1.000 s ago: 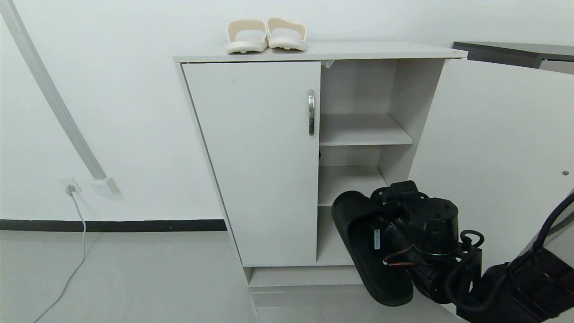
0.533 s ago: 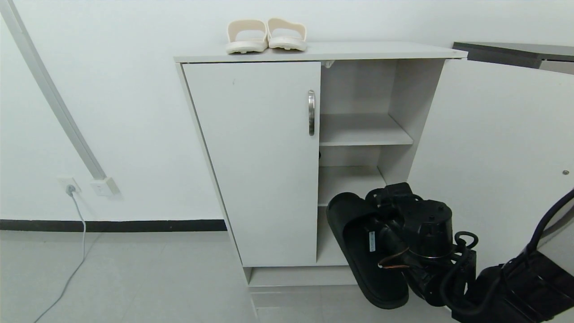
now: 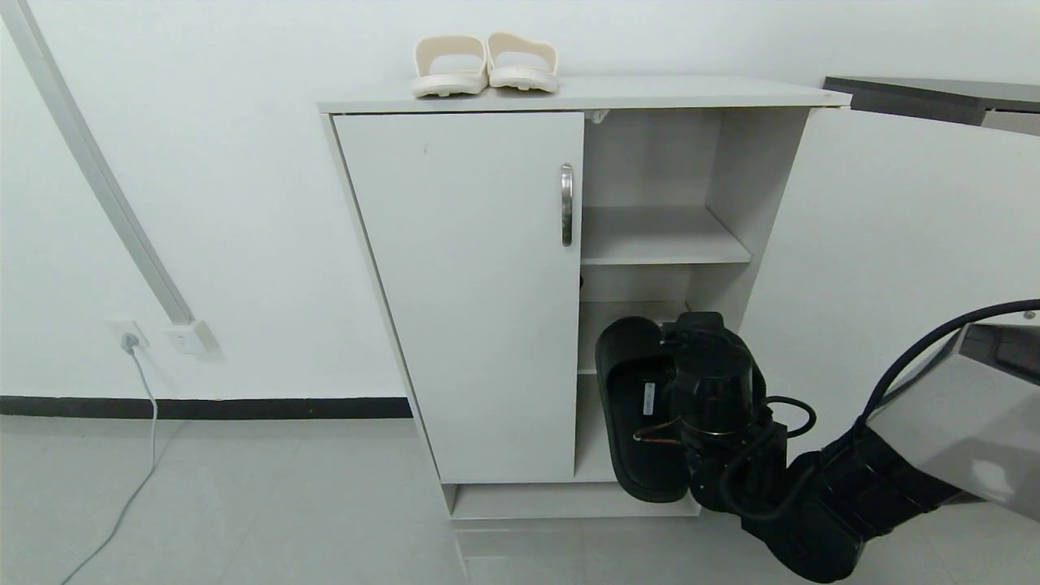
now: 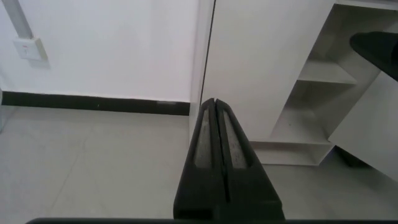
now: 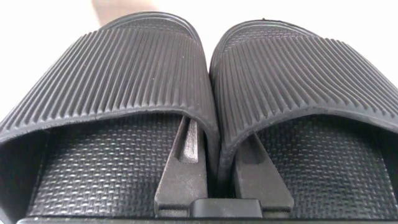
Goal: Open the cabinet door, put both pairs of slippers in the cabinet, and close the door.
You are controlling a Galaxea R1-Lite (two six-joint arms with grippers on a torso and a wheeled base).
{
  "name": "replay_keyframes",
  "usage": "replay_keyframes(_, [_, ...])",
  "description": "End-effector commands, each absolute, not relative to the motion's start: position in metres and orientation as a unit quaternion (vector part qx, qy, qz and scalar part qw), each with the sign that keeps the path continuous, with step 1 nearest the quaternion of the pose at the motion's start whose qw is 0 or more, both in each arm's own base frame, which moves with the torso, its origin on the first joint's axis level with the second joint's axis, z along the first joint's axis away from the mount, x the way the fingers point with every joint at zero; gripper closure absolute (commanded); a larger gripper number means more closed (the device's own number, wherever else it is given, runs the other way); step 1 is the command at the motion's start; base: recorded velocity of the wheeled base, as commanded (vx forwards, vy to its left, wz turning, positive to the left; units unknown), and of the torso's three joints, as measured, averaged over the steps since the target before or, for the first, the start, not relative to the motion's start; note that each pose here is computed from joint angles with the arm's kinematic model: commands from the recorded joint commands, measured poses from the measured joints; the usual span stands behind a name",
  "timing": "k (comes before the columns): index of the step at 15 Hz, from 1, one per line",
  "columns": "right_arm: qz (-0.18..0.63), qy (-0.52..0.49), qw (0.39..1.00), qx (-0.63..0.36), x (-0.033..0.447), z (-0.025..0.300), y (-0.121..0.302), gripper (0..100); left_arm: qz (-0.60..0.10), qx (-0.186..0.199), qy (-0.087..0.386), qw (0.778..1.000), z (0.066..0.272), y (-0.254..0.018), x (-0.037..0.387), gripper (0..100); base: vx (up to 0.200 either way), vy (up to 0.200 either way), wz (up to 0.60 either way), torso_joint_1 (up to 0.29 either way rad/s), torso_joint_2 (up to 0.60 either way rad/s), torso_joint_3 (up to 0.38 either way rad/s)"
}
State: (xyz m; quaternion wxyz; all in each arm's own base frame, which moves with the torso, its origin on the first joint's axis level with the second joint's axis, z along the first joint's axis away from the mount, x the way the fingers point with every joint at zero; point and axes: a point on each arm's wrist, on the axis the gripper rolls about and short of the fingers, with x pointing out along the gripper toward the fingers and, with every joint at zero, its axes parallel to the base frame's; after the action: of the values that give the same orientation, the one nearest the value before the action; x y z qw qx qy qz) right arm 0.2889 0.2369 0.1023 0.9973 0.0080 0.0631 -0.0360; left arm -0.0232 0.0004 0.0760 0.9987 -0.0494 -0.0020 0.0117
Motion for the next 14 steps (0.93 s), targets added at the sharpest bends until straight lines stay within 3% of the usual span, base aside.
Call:
replay_keyframes(1, [-0.035,0.068,0.997,0.002,0.290,0.096,0.240,100,0.011,-0.049,-0.001,0.999,0.076,0.000,-0.023,100,0.000,-0.200,0.00,0.002,0.00,-0.002])
replay_keyframes(3, [-0.036,0.070,0.997,0.001,0.290,0.095,0.240,100,0.012,-0.050,-0.001,0.999,0.076,0.000,-0.023,100,0.000,-0.200,0.00,0.007,0.00,0.002])
replay_keyframes(8, [0.036,0.080,0.996,0.000,0.275,0.088,0.251,100,0.013,-0.049,-0.001,0.999,0.076,0.000,-0.023,100,0.000,0.000,0.00,0.000,0.00,0.000])
replay_keyframes(14, [0.042,0.090,0.995,-0.007,0.283,0.068,0.259,100,0.013,-0.049,-0.001,0.999,0.076,0.000,-0.023,100,0.000,0.000,0.00,0.000,0.00,0.000])
